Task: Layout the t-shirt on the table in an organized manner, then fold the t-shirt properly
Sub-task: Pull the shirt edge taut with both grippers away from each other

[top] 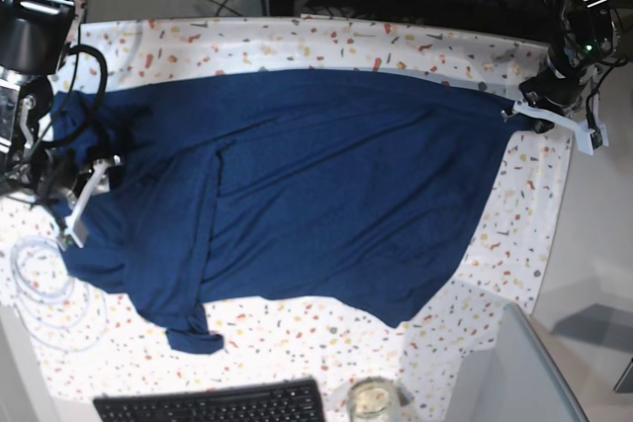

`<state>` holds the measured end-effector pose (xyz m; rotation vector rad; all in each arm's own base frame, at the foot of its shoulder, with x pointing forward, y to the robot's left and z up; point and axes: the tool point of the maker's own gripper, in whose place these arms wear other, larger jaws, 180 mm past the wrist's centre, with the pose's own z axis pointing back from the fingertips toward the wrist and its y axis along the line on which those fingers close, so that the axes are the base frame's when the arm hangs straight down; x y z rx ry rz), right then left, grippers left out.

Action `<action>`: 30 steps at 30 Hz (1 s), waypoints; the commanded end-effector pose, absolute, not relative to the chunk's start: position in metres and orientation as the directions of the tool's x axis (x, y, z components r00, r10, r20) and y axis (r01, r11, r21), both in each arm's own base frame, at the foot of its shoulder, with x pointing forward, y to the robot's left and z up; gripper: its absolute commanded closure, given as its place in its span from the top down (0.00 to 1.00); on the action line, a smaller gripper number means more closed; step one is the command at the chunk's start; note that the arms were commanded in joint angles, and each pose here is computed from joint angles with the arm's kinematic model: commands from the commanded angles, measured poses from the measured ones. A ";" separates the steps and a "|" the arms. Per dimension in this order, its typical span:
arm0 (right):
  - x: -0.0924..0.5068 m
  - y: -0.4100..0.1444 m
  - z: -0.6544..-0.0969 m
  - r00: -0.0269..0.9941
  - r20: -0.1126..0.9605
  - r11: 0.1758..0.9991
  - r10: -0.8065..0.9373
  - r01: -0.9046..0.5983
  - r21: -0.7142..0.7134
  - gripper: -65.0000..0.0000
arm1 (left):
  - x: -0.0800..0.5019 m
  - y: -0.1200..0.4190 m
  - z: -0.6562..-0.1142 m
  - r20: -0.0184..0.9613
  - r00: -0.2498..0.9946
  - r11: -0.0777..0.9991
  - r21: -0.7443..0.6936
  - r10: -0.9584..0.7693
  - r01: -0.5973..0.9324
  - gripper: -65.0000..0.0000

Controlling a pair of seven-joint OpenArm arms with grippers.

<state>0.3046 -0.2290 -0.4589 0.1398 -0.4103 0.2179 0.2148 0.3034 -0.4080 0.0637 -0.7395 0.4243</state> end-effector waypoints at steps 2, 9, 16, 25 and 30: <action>0.321 -0.224 -0.448 0.868 0.453 0.960 0.206 -0.268 0.077 0.44 | 0.221 0.310 -0.398 0.696 0.636 0.917 -0.080 0.332 -0.391 0.00; 0.320 -0.215 -0.450 0.867 0.445 0.953 0.225 -0.291 0.085 0.26 | 0.221 0.310 -0.398 0.696 0.636 0.917 -0.082 0.333 -0.391 0.00; 0.296 -0.228 -0.449 0.878 0.419 0.960 0.230 -0.275 0.050 0.01 | 0.219 0.311 -0.400 0.690 0.642 0.916 -0.076 0.333 -0.393 0.00; 0.213 -0.262 -0.410 0.898 0.347 0.962 0.271 -0.243 -0.120 0.00 | 0.218 0.311 -0.402 0.688 0.645 0.916 -0.075 0.334 -0.395 0.00; 0.180 -0.242 -0.421 0.917 0.308 0.967 0.254 -0.245 -0.069 0.00 | 0.219 0.312 -0.400 0.690 0.643 0.916 -0.073 0.332 -0.394 0.00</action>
